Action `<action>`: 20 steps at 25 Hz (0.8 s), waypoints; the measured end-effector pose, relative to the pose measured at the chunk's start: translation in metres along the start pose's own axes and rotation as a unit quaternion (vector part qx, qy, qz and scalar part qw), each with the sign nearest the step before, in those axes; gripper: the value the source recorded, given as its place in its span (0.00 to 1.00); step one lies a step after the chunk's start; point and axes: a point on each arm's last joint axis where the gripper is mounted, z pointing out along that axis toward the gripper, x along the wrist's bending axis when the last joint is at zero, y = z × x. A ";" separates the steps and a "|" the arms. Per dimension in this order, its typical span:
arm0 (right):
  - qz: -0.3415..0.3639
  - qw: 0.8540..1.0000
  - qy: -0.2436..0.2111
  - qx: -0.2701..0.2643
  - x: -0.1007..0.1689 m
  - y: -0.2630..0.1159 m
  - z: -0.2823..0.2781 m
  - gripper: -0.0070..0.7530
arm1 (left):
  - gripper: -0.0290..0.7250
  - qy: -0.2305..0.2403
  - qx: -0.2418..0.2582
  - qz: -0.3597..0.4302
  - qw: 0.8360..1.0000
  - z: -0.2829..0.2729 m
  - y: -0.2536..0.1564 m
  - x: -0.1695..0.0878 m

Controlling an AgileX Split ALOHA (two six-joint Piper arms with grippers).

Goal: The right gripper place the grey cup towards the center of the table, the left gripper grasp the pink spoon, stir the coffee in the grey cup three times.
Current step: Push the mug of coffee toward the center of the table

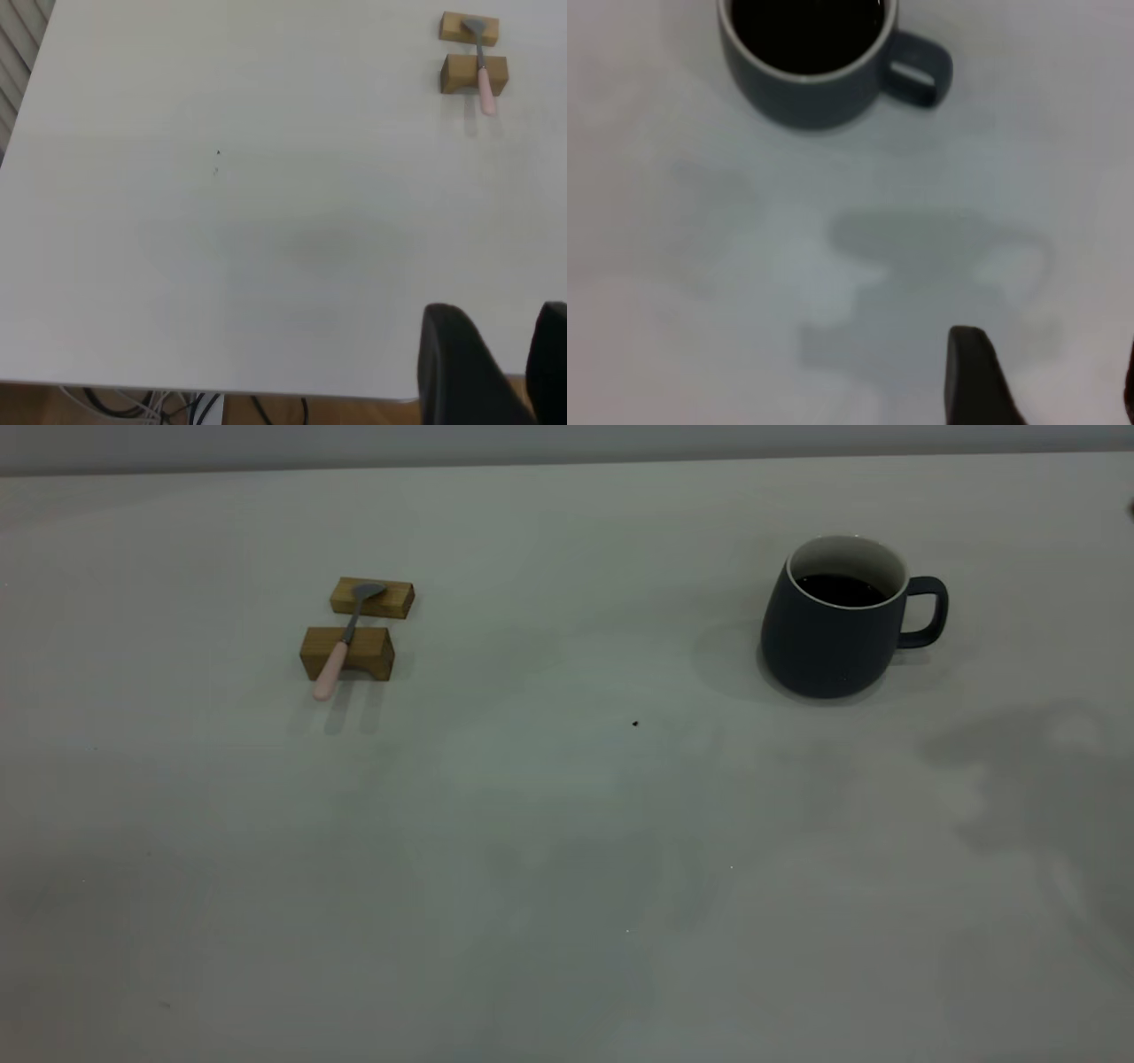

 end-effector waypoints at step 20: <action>-0.411 0.891 0.189 0.038 -0.060 0.066 0.166 0.59 | 0.40 0.000 0.000 0.000 1.000 0.000 0.000 0.000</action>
